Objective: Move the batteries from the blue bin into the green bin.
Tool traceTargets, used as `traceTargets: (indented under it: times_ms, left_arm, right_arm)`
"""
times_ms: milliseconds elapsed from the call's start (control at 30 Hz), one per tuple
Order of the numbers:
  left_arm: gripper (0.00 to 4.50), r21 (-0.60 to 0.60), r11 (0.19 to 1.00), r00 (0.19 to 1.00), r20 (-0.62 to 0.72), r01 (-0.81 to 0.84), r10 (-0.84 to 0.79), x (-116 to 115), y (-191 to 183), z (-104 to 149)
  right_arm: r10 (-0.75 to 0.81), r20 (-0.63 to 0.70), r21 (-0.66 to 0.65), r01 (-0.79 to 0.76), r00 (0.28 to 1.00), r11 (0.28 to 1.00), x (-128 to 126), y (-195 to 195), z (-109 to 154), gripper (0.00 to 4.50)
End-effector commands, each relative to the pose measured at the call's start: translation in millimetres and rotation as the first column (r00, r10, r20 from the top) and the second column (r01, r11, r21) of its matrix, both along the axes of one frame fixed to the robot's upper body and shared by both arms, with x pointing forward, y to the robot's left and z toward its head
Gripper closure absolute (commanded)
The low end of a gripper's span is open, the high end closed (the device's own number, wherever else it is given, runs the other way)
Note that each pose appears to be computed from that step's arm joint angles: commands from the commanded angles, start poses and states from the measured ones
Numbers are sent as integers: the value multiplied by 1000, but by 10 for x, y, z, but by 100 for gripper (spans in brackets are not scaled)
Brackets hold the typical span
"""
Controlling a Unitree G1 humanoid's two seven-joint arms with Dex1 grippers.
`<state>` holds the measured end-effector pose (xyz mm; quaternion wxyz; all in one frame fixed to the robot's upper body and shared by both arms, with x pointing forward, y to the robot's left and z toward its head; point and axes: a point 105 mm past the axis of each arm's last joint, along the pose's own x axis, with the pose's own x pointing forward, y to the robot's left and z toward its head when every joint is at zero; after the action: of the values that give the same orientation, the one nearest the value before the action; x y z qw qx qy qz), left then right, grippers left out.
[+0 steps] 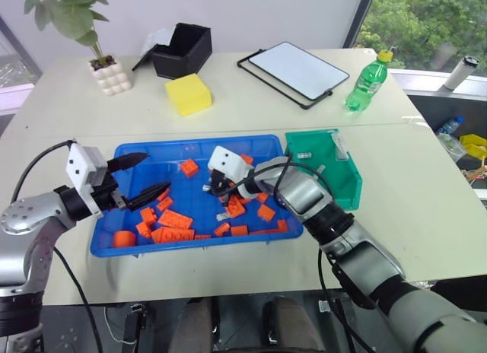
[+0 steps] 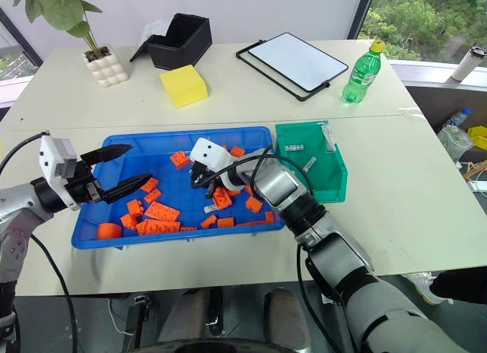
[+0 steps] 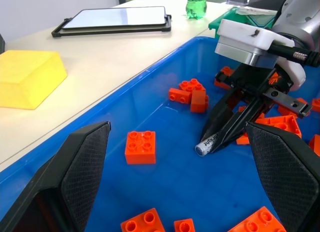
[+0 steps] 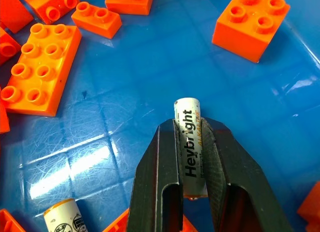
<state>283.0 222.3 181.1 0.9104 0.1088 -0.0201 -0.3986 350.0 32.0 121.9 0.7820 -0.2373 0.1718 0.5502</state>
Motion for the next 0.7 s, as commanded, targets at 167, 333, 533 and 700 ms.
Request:
traceTargets:
  times_ms: [167, 333, 533, 700]
  left_arm:
    - [0, -65, 993, 995, 25, 95, -94, 37, -85, 126]
    - [0, -131, 984, 992, 56, 121, -115, 200, -126, 226]
    - [0, -154, 976, 987, 72, 154, -145, 316, -226, 266]
    - [0, -156, 974, 986, 67, 163, -154, 374, -245, 246]
  right_arm:
    - [30, 275, 84, -56, 961, 995, 49, -189, 1140, 445]
    - [-45, 330, 72, 22, 943, 997, 106, -590, 1405, 445]
    - [-233, 312, 25, 237, 921, 971, 199, -1312, 1297, 445]
    - [-363, 301, 3, 380, 882, 925, 167, -1777, 1204, 445]
